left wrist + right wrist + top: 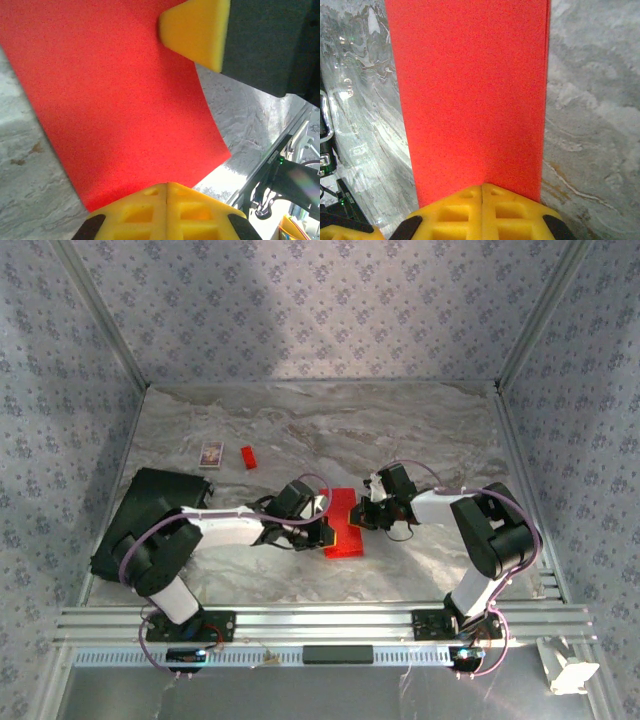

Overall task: Fold a paper plane with a square sheet of paper (pick it up from the middle)
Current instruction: First fold the square sheet of paper in half at the center of the table.

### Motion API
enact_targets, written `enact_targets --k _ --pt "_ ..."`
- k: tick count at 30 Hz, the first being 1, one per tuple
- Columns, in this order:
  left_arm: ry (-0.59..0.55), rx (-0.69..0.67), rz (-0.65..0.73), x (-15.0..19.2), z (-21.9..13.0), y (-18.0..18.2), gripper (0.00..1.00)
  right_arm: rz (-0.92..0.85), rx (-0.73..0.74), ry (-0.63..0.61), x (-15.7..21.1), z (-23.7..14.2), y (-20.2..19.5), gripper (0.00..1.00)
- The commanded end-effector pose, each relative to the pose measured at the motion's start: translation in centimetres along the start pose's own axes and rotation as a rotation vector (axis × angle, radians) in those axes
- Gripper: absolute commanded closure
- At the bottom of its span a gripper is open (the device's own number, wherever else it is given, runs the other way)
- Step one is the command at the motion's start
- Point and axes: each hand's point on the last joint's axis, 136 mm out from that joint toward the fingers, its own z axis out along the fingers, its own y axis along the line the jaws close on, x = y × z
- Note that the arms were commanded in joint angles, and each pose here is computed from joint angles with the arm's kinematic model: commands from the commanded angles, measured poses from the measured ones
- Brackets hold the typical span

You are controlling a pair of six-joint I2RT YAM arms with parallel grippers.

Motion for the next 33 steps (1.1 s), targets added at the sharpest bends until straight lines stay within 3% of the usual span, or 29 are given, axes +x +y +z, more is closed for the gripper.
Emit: enact_targets --k 1,10,21,28,33 --pt "0.044 -0.009 -0.021 1.1 0.9 0.9 0.99 0.129 0.266 0.099 4.6 0.4 -7.0 1.00" --pt "0.123 -0.094 -0.023 4.1 1.5 5.0 1.00 0.129 0.266 0.100 4.6 0.3 -7.0 1.00" --pt "0.168 -0.203 0.166 5.5 -0.4 4.9 0.99 0.128 0.271 0.103 4.7 0.3 -7.1 1.00" --pt "0.115 -0.292 0.259 4.8 -1.4 3.6 0.99 0.128 0.271 0.106 4.6 0.3 -7.0 1.00" --pt "-0.014 -0.243 0.238 2.2 -3.3 1.7 0.99 0.121 0.265 0.110 4.5 0.2 -6.7 1.00"
